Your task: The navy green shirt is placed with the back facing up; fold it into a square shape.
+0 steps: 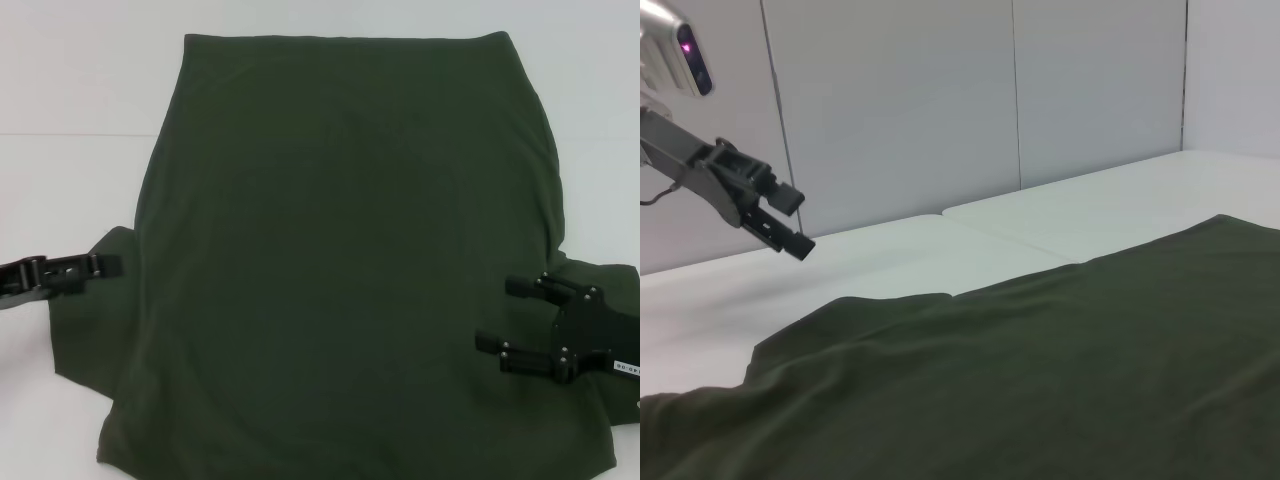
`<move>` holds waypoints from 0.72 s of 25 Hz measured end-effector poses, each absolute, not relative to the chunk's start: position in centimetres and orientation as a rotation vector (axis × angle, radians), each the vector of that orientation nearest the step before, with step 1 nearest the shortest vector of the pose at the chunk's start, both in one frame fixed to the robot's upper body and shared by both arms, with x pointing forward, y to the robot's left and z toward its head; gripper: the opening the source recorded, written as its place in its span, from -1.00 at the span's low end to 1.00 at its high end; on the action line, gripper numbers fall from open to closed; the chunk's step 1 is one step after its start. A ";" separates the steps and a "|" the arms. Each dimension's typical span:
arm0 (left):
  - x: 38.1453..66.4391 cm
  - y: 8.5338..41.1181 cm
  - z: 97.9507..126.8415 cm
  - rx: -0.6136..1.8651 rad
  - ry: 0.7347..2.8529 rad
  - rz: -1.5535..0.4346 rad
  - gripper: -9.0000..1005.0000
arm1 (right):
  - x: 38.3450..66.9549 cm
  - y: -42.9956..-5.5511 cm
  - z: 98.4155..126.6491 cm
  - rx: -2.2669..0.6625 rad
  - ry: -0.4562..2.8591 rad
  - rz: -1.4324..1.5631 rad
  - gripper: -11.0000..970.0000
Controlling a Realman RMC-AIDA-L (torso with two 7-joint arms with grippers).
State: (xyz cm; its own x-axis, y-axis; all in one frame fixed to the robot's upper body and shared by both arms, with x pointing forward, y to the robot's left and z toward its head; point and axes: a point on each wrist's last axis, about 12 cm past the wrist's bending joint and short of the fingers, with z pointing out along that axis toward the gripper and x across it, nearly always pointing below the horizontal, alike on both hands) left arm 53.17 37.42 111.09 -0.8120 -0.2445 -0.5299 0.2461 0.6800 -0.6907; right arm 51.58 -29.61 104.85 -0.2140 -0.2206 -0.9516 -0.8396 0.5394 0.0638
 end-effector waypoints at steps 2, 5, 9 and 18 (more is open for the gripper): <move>53.3 38.1 110.9 -0.058 2.346 -1.009 0.80 | 51.6 -29.6 104.8 -0.894 1.730 0.736 0.89; 53.3 38.8 110.6 -0.131 2.391 -0.960 0.80 | 51.6 -29.6 104.8 -0.894 1.731 0.733 0.89; 53.4 39.3 110.2 -0.202 2.432 -0.913 0.79 | 51.7 -29.6 104.9 -0.896 1.731 0.732 0.89; 53.5 39.8 108.9 -0.340 2.480 -0.845 0.78 | 51.7 -29.5 104.8 -0.902 1.730 0.733 0.89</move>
